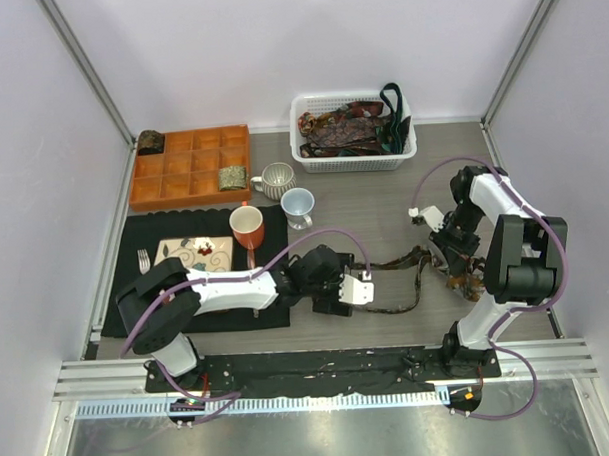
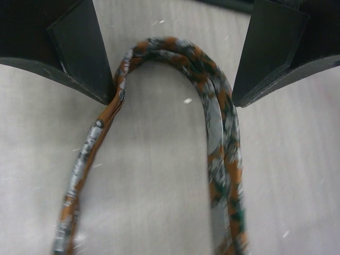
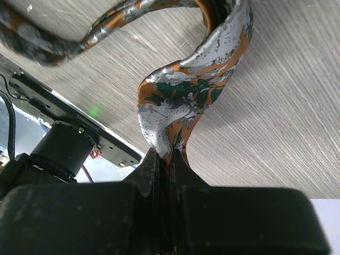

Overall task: Roll the ties
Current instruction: Place the tie at the center of the board.

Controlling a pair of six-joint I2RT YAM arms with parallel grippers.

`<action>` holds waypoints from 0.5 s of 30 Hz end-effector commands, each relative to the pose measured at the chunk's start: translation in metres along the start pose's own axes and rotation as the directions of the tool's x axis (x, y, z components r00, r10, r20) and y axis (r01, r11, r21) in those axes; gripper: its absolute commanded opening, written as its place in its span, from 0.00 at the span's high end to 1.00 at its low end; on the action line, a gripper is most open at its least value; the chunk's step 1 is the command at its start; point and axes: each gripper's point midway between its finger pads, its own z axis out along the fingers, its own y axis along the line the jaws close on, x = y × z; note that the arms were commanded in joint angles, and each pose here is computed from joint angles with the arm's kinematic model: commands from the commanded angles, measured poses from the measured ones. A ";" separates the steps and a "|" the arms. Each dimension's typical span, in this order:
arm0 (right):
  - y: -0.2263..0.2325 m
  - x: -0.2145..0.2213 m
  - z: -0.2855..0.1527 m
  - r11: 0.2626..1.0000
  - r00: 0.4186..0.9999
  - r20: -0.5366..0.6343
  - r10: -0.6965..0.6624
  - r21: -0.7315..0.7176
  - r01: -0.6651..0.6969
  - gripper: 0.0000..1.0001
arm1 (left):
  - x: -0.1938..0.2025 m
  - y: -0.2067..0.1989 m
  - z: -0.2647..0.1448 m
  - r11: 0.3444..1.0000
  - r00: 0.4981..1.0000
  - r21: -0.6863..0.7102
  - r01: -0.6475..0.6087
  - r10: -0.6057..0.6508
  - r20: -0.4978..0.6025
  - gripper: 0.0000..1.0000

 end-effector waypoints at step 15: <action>-0.001 0.013 -0.005 0.981 0.979 -0.060 -0.196 -0.030 0.194 0.99 | 0.018 0.036 0.001 0.947 0.952 0.105 0.304 -0.306 -0.002 0.03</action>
